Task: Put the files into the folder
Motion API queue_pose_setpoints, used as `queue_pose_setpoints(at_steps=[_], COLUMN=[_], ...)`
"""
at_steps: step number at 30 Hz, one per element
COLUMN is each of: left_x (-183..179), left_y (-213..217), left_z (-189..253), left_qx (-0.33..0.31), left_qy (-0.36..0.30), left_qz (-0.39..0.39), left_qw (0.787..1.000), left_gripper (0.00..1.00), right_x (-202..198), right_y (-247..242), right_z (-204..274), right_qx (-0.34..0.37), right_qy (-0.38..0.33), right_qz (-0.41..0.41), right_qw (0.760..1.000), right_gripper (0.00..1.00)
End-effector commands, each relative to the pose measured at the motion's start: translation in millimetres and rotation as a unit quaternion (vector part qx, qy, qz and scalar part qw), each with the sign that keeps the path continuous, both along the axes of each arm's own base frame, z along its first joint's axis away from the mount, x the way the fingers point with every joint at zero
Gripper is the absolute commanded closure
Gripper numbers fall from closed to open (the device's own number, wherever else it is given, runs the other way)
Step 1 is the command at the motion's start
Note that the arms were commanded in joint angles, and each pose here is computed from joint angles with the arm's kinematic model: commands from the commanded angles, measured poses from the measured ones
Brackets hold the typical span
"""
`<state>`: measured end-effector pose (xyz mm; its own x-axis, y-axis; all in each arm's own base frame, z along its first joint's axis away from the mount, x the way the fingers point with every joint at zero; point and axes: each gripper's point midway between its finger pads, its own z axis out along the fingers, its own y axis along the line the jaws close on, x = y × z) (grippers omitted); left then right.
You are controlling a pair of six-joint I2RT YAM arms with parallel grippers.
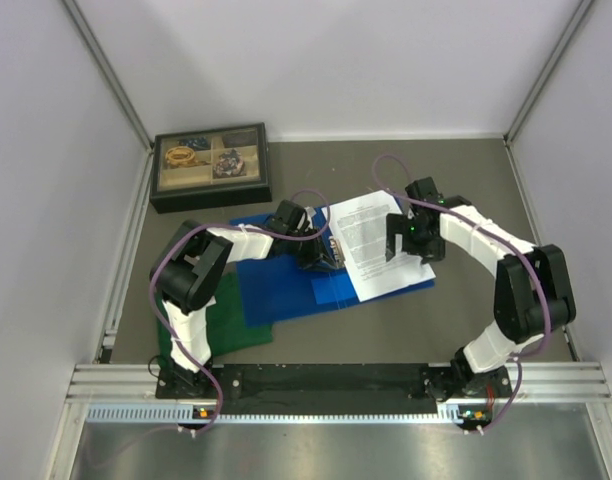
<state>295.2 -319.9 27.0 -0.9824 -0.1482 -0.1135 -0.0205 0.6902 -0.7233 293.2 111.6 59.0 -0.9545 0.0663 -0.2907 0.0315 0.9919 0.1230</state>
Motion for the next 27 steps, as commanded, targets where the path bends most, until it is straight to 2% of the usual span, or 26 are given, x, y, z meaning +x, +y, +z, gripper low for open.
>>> queue_pose_setpoints(at_steps=[1,4,8,13,27], left_x=[-11,-12,-11,-11,-12], left_y=[17,17,16,15,13], left_z=[-25,-24,-22,-21,-24], left_qx=[0.052,0.052,0.05,0.05,0.055], left_qy=[0.013,0.011,0.009,0.008,0.008], left_qz=[0.006,0.004,0.002,0.0,-0.002], left_qw=[0.999,0.999,0.999,0.999,0.998], left_gripper=[0.72,0.72,0.72,0.72,0.72], right_x=[2,6,20,31,12], right_y=[-12,-30,-42,-38,-13], right_z=[24,22,13,-4,-10], right_qx=[-0.021,-0.043,-0.032,-0.029,0.021], right_qy=[-0.029,-0.023,-0.017,0.001,0.015], right_qz=[-0.013,-0.024,-0.035,-0.024,-0.009], right_qw=[0.999,0.999,0.999,0.999,1.0], right_gripper=[0.01,0.01,0.01,0.01,0.01])
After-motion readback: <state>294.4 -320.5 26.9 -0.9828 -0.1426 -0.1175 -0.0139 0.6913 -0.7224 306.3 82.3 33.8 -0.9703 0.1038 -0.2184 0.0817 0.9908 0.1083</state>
